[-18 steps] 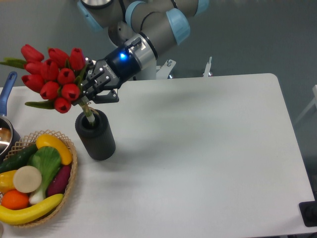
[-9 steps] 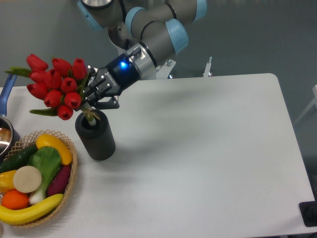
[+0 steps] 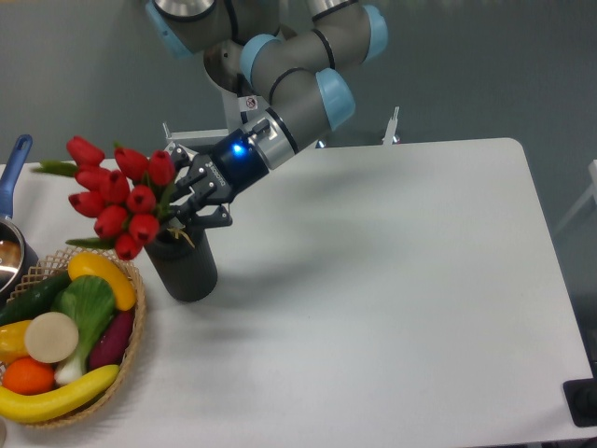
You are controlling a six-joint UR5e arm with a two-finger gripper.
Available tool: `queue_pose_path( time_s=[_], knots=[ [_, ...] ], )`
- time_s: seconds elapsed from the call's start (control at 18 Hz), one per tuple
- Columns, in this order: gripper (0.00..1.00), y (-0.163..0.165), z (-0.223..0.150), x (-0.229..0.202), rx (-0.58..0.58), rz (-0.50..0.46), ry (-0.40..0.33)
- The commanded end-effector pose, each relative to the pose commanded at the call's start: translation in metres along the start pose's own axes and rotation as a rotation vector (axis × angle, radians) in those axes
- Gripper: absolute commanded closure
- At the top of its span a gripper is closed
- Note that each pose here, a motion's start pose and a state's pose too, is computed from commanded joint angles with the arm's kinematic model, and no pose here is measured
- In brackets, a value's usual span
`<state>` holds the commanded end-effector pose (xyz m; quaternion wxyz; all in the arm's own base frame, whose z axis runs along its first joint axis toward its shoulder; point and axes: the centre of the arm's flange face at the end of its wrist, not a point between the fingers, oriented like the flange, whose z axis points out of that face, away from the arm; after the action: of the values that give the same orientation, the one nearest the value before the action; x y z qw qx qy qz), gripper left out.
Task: Insert the flowers into the vase
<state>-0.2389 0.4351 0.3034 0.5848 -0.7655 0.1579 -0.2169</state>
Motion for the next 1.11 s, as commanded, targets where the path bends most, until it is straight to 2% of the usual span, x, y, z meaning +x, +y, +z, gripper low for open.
queue_pose_path(
  time_s=[0.06,0.22,0.33,0.72,0.89,1.11],
  knots=[
    [0.32,0.004,-0.001,0.001,-0.001,-0.007,-0.003],
    [0.08,0.009,-0.004,0.004,-0.001,-0.023,-0.009],
    [0.01,0.011,-0.009,0.005,0.001,-0.028,-0.019],
    [0.0,0.002,-0.041,0.0,0.014,-0.012,-0.093],
    [0.0,-0.01,-0.073,-0.002,0.022,0.011,-0.169],
    [0.0,-0.013,-0.134,-0.017,0.035,0.017,-0.308]
  ],
)
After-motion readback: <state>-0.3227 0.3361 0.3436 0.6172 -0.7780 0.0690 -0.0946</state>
